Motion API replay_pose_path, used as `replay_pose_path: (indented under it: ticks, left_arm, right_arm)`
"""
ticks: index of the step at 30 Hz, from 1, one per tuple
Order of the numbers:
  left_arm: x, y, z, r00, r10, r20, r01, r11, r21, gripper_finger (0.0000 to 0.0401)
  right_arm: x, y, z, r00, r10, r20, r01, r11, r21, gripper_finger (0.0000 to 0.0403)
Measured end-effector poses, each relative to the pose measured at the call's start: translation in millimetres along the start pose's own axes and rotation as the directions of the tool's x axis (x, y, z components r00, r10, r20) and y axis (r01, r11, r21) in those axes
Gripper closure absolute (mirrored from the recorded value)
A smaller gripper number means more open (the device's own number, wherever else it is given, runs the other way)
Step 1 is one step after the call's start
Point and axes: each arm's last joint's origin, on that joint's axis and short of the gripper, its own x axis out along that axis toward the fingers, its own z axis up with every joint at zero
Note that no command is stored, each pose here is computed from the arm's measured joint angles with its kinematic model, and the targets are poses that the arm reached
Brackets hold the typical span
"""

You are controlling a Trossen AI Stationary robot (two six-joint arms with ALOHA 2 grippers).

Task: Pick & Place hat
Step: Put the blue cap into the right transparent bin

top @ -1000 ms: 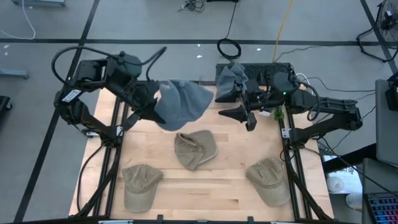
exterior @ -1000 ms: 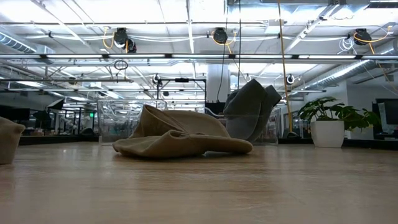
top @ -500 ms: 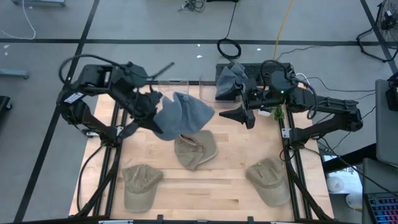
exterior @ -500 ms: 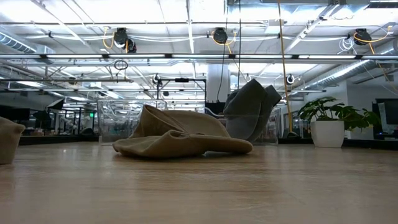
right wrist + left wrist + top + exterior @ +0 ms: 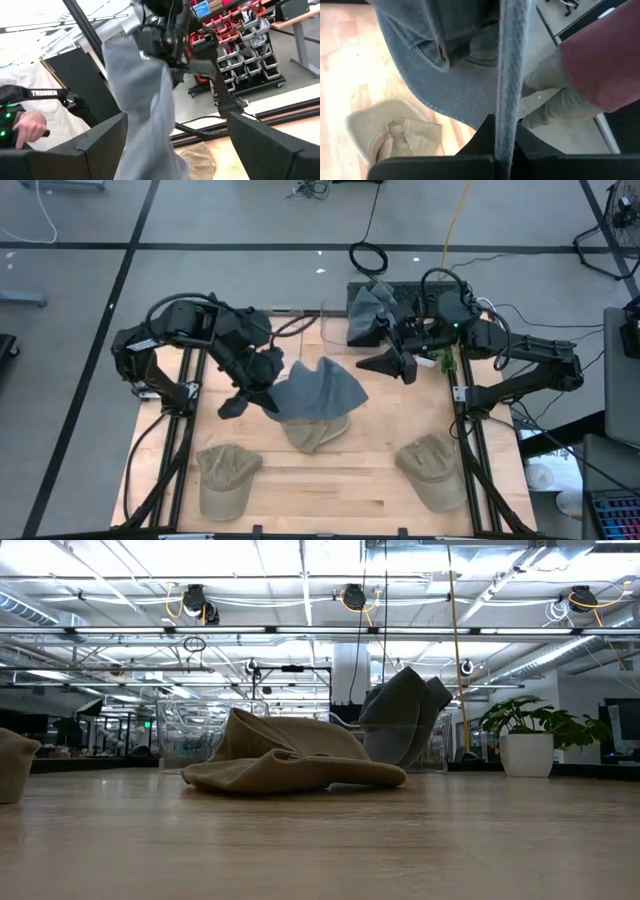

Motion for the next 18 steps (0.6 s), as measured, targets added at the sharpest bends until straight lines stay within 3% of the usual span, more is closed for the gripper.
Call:
replay_pose_path:
  ticks: [6,18]
  left_arm:
    - [15.4,8.7,6.7,1.000,0.018,-0.009,-0.018,1.000,-0.001,0.0394]
    - [17.3,11.1,10.1,0.999,0.036,0.015,-0.036,0.999,0.001,0.0394]
  right_arm:
    - [3.0,4.2,-2.4,1.000,0.022,-0.007,-0.022,1.000,0.004,0.0080]
    - [24.7,1.6,-18.8,0.996,0.033,-0.084,-0.031,0.999,0.029,0.0081]
